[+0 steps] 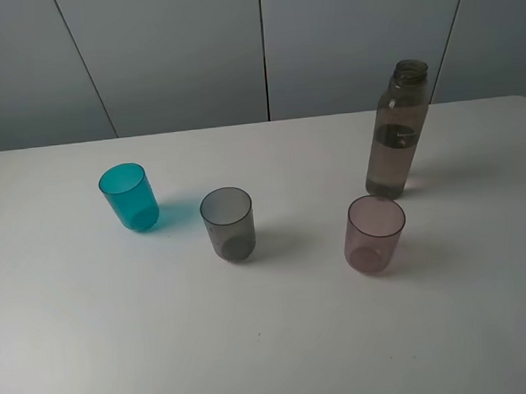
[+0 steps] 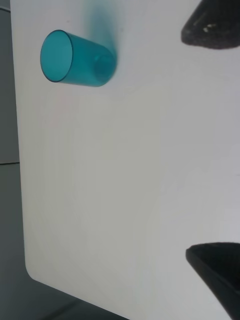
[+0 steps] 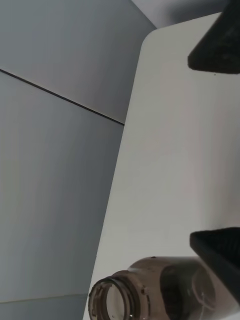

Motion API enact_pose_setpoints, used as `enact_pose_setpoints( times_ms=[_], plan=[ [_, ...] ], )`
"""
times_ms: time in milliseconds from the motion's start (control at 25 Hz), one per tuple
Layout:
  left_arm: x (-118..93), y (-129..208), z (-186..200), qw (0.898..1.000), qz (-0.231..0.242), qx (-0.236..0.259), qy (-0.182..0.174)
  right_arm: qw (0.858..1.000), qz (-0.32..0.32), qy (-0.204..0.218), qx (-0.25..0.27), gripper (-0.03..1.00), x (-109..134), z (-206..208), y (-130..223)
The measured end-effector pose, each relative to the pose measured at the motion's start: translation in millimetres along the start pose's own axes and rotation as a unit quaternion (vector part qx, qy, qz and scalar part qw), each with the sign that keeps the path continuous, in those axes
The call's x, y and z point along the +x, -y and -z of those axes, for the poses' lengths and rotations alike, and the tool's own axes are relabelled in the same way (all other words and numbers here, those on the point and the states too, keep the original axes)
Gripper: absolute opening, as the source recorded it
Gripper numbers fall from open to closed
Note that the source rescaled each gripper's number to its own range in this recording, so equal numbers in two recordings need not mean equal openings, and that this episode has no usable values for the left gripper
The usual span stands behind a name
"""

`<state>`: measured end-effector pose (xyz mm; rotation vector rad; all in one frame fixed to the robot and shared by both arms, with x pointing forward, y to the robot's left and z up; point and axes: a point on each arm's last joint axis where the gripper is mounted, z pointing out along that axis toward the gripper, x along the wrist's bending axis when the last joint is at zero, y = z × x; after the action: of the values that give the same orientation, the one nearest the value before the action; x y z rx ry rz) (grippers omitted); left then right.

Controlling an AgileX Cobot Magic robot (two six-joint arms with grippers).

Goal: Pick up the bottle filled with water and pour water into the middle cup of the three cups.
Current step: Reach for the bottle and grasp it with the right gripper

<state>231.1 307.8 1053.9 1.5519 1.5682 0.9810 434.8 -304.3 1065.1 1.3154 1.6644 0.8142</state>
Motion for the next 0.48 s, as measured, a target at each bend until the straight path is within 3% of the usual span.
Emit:
enact_pose_setpoints(
  times_ms=[240, 480],
  plan=[
    [0.0, 0.0, 0.0, 1.0, 0.0, 0.0, 0.0, 1.0, -0.021, 0.003, 0.001, 0.06, 3.6, -6.6, 16.7],
    [0.0, 0.0, 0.0, 1.0, 0.0, 0.0, 0.0, 0.998, -0.041, -0.01, 0.048, 0.06, 7.0, -25.6, 29.7]
  ],
)
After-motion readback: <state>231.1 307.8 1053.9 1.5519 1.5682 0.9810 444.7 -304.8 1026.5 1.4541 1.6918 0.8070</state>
